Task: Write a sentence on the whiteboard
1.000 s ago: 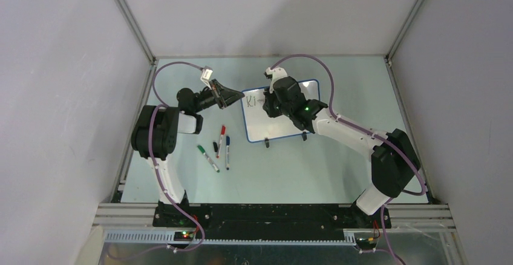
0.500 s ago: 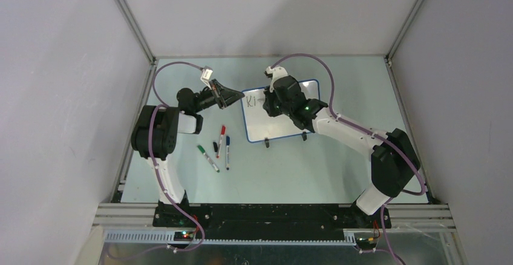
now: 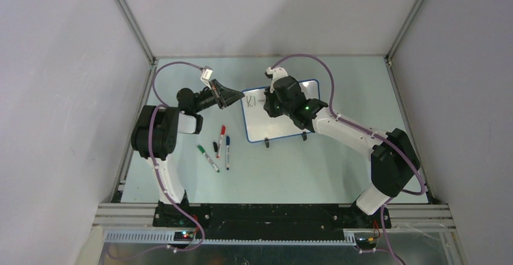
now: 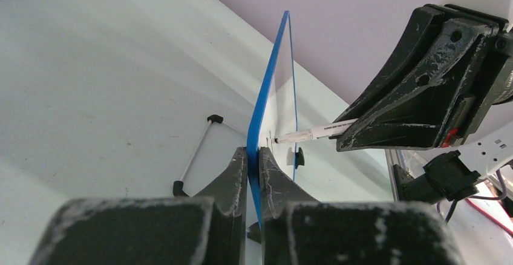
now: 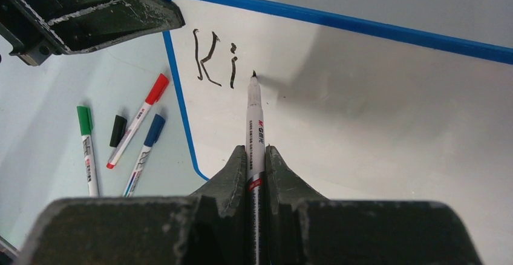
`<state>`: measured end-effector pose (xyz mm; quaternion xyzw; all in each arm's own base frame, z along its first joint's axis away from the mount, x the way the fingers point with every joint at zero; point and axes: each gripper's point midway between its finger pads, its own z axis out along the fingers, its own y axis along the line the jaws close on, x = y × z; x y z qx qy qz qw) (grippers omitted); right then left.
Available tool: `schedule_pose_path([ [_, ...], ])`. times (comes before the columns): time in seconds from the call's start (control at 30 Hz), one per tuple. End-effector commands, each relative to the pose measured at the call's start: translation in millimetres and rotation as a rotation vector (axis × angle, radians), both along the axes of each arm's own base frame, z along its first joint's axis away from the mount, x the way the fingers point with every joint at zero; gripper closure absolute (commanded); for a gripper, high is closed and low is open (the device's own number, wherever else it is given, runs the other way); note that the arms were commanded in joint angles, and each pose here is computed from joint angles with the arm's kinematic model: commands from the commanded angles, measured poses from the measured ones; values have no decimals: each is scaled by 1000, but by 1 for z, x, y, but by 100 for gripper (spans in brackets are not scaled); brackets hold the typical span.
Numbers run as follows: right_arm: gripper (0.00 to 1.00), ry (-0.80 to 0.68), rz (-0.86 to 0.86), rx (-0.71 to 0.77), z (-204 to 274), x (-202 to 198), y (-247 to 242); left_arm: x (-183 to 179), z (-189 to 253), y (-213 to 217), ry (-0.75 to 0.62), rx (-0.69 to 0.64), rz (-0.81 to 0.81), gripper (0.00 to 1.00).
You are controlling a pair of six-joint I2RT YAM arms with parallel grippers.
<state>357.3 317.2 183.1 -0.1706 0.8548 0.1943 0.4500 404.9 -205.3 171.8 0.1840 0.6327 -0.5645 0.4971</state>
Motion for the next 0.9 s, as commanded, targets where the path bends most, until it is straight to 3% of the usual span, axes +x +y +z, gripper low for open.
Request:
schedule_pose_path([
  [0.0,100,-4,-2,23,12,4,6,-2,17,1,-112,19,10,100],
  [0.87,100,-3,5,6,13,7,8,-3,16,1,-111,20,11,100],
])
